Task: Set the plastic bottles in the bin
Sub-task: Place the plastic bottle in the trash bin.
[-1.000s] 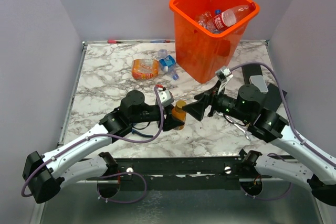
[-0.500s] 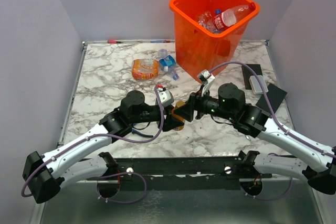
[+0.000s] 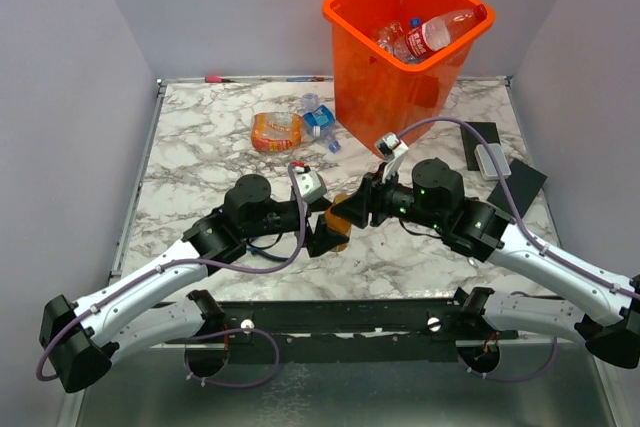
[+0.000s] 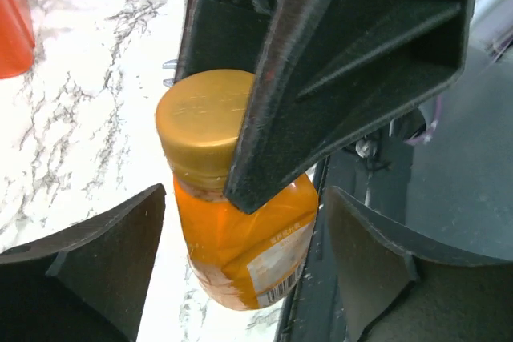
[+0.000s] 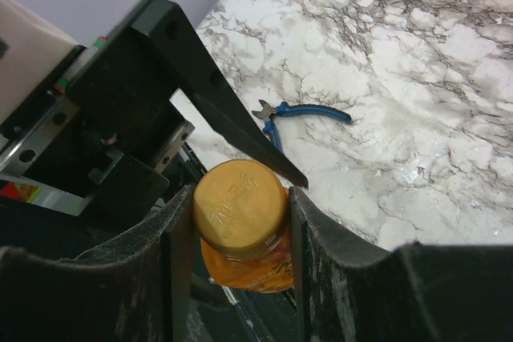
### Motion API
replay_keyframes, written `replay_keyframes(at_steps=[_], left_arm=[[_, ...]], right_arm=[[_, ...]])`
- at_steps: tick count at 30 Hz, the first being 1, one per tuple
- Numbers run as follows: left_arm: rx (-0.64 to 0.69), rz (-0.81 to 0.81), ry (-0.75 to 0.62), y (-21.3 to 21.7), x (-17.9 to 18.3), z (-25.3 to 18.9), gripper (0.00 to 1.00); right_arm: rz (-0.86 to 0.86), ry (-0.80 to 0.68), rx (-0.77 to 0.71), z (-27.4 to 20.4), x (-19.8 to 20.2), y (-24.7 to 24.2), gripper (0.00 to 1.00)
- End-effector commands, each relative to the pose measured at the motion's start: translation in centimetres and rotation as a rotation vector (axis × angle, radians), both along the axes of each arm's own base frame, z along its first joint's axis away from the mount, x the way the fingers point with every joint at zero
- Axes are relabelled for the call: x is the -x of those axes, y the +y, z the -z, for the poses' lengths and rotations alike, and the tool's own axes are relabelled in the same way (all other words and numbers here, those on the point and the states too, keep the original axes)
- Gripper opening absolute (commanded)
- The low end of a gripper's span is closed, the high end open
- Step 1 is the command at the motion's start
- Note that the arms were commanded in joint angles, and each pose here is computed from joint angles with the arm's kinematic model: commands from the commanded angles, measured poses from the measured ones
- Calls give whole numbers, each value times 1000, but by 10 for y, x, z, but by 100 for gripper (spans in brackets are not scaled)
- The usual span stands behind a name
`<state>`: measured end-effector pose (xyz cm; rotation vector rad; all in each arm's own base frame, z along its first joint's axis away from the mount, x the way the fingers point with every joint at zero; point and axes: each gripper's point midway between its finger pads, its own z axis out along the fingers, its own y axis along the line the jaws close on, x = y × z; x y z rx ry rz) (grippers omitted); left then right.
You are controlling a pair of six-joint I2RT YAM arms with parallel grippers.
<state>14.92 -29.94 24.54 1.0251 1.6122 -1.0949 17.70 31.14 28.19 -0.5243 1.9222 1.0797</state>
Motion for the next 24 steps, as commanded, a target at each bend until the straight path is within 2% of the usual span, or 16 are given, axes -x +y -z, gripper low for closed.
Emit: replay_keyframes(at_steps=[1,3,7,11,16,19,22,24], left_arm=[[68,-93,-66,7,-12,-22,99],[97,-154,-78,13,-19,-29,99],[164,-306,-126,32,-34,-45,99],[221,-465,-170,57,-49,-57,99],[299,-754,-95,96,-75,-54,99],[347,-816,-38,103,-79,-50,99],[392,-845,35,103,-80,-42,99],[421,-868,90,104,-80,-36,99]], right_arm=[[69,-57,-10,-25,-5,-15,0],[116,-102,0,-39,-11,-26,0],[259,-290,15,-111,-27,-63,0],[516,-515,53,-210,-55,-113,0],[887,-726,133,-296,-99,-160,0],[974,-718,99,-313,-143,-176,0],[1063,-641,-30,-311,-191,-195,0],[1115,-661,-117,-307,-214,-205,0]])
